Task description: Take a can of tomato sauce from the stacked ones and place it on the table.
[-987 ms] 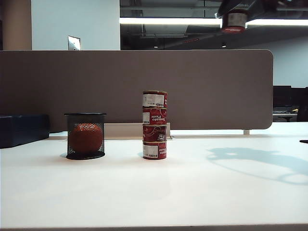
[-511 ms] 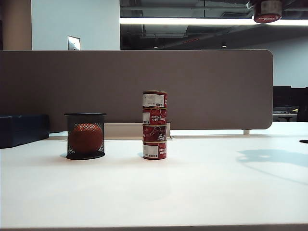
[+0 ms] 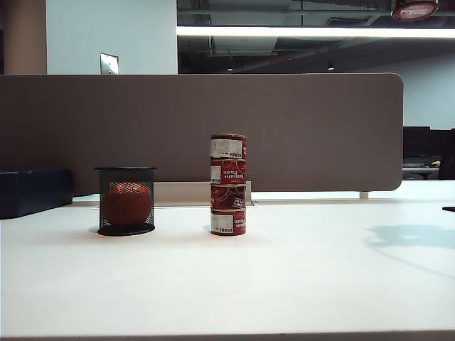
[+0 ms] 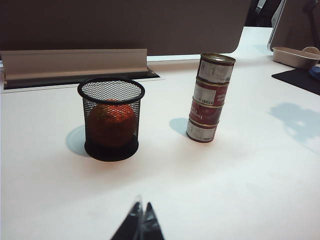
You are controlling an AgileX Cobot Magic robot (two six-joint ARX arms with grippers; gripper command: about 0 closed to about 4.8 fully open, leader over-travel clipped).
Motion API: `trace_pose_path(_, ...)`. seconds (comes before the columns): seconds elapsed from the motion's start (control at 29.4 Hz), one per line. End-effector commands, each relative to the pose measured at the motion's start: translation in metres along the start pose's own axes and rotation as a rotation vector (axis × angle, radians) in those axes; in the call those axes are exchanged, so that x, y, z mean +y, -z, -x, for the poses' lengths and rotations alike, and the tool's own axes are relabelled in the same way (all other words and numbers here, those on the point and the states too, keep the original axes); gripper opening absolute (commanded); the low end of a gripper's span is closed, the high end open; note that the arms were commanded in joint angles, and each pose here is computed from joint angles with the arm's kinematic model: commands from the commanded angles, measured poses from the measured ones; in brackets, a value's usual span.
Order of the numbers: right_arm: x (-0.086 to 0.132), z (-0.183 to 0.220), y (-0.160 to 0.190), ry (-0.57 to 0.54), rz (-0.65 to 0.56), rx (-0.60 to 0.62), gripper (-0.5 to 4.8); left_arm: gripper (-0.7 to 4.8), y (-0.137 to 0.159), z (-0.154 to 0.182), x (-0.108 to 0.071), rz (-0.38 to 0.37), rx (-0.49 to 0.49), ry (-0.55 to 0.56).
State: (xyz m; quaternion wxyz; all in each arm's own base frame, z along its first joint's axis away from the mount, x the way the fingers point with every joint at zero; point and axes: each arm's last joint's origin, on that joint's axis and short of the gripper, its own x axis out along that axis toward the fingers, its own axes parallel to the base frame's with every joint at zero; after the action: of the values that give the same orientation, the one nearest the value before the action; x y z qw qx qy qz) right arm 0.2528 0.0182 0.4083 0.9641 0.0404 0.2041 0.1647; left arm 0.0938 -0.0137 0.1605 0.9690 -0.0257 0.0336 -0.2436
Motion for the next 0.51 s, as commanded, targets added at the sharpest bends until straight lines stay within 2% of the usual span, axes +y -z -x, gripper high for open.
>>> trace_pose_path(0.03, 0.000, 0.011, 0.006, 0.029, 0.010, -0.018, 2.25, -0.06, -0.002, 0.000, 0.000, -0.012, -0.016, -0.001)
trace_pose_path(0.51, -0.003, 0.037, 0.050, 0.072, 0.009, -0.077, 2.25, -0.05, -0.003, 0.000, 0.000, -0.014, -0.021, -0.001)
